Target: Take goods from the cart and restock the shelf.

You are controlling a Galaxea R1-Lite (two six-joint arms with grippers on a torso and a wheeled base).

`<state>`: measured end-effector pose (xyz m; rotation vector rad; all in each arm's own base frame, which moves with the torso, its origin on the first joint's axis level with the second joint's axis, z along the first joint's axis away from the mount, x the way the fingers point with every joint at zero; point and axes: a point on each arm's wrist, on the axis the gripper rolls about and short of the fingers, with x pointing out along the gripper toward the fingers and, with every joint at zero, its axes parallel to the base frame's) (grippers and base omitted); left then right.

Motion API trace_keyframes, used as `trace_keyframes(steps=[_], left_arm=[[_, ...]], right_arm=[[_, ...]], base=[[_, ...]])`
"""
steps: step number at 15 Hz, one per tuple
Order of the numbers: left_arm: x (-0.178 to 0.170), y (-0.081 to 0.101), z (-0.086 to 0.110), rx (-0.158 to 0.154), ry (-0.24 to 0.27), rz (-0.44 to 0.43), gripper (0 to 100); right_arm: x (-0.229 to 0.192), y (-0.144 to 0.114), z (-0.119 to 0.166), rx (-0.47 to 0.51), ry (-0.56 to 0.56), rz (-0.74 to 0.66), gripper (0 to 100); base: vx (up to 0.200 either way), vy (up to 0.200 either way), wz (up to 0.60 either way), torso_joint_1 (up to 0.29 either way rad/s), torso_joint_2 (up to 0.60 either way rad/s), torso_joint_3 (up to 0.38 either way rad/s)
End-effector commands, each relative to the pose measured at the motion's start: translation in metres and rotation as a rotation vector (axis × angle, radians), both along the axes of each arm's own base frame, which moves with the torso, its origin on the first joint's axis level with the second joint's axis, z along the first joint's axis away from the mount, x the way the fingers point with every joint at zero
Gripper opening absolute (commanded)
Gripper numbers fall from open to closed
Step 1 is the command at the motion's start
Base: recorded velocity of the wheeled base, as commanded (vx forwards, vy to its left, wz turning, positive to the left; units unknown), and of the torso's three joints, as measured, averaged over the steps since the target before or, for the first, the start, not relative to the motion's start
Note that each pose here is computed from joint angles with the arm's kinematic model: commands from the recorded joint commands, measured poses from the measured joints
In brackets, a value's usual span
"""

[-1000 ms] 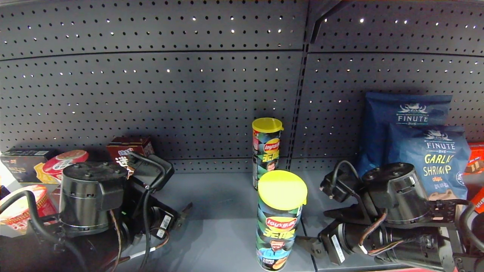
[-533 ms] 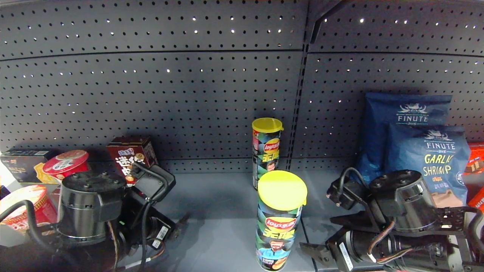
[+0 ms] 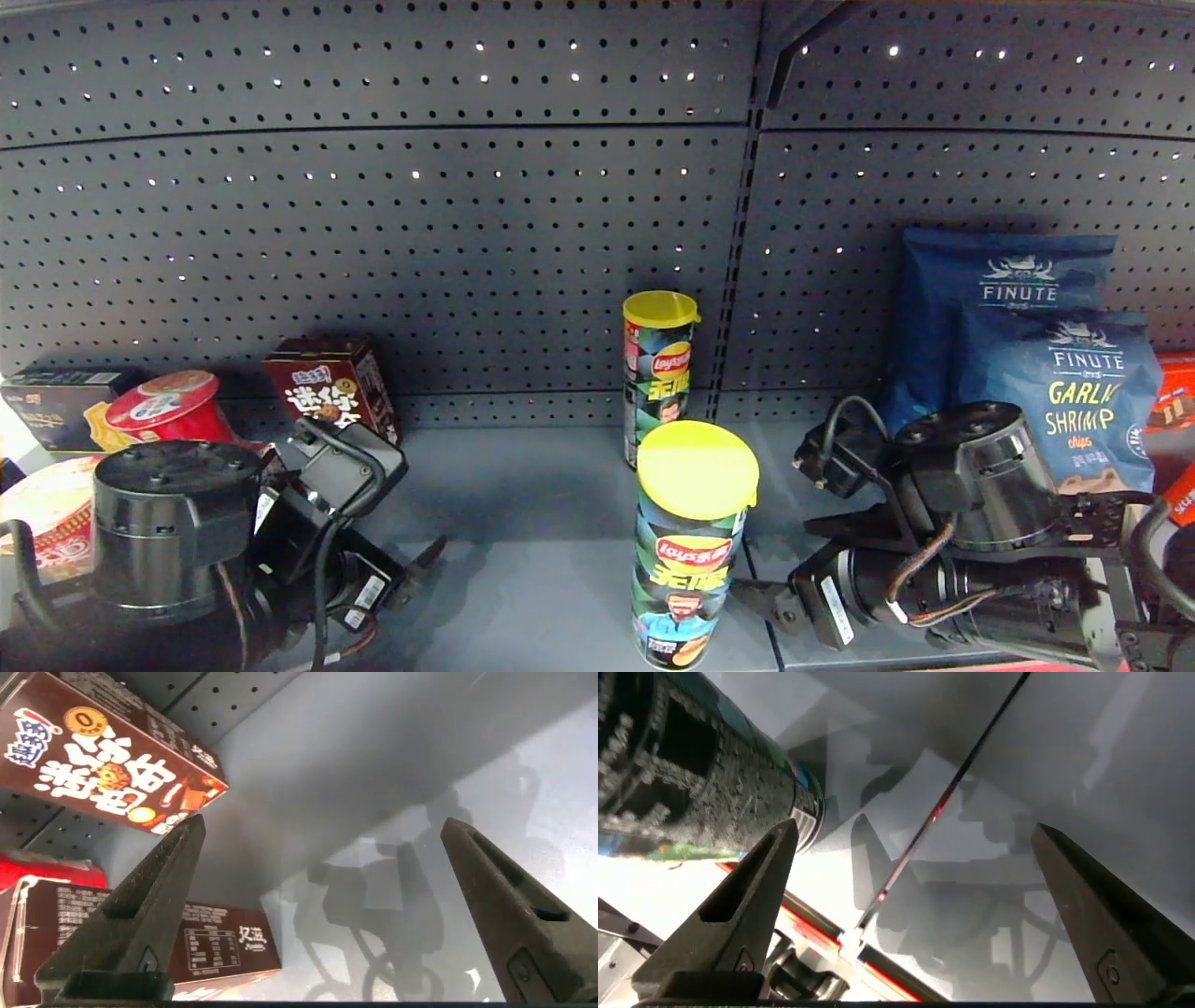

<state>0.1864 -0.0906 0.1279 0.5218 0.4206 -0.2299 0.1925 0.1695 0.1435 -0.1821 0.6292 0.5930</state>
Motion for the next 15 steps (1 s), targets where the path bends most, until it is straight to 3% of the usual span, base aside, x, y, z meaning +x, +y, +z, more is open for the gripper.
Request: trace_keyframes(steps=[1,15], left_arm=[[0.000,0.000,0.001,-0.003,-0.006,0.000,100],[0.009,-0.005,0.004,-0.007,-0.012,-0.003,100]], right_arm=[[0.001,0.001,0.000,-0.001,0.001,0.001,100],[0.005,0.012,-0.004,-0.010,0.009,0.022,100]], base=[[0.000,0.000,0.00,0.000,0.00,0.000],[0.000,0.000,0.00,0.000,0.00,0.000]])
